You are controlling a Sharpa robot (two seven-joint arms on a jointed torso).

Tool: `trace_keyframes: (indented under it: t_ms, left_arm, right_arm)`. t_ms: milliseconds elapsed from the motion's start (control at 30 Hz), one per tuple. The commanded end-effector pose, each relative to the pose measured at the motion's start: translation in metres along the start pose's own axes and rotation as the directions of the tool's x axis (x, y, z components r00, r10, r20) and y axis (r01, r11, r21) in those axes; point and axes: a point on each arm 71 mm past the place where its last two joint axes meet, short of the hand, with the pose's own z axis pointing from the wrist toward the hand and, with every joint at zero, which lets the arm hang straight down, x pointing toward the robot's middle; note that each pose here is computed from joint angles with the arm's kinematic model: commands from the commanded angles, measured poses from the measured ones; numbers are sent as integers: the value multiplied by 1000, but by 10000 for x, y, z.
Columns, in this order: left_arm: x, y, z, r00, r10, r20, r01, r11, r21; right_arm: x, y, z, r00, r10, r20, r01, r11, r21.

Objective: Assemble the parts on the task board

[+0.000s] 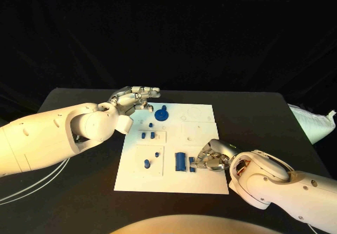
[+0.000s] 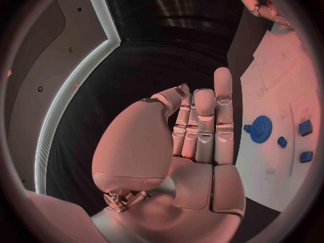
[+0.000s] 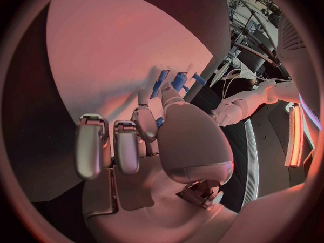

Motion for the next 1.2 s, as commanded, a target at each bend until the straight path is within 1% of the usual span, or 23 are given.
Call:
trace_keyframes:
  t_ms: [33,133,200,267,367,400,467,567,600,667,767,900,1067,1200]
  left_arm:
    - [15,-7,3,1000,-2,-18,2,1000,6]
    - [5,-6,0,1000,-1,-15,1,1000,6]
    - [-3,-3,-1,1000,-1,-12,1,1000,6]
    - [-10,4,1,1000,-4,-7,4,1000,6]
    - [-24,21,7,1000,-11,2,11,1000,5]
    - [-37,36,11,1000,-15,10,15,1000,4]
    - [-63,61,18,999,-21,25,21,1000,2]
    - [-116,105,32,998,-32,58,32,999,3]
    - [-129,115,35,997,-35,67,35,999,4]
    - [-185,152,54,994,-47,101,46,999,11]
    - [-245,189,79,989,-56,136,54,998,23]
    - [-320,241,130,980,-63,187,55,997,47]
    - [-366,286,171,972,-59,227,44,997,69]
    - [-390,312,183,966,-54,254,34,996,84]
  right_arm:
    - [-68,10,-19,992,123,21,-122,990,-67]
    - [-180,-29,-3,973,230,25,-226,969,-102]
    - [-285,-62,36,948,316,28,-310,941,-134]
    - [-403,-101,89,911,412,30,-402,900,-169]
    - [-569,-171,178,839,543,39,-524,825,-211]
    - [-650,-212,231,799,599,48,-575,785,-229]
    - [-754,-277,311,740,669,61,-638,729,-248]
    - [-879,-376,436,651,755,76,-715,644,-270]
    - [-899,-392,461,635,769,78,-727,628,-276]
    - [-962,-445,553,580,811,78,-763,574,-298]
    - [-1010,-486,649,544,835,77,-778,537,-325]
    - [-1071,-545,784,512,855,83,-784,505,-360]
    - [-1104,-573,885,499,863,82,-783,489,-384]
    - [-1109,-564,933,499,863,73,-780,484,-397]
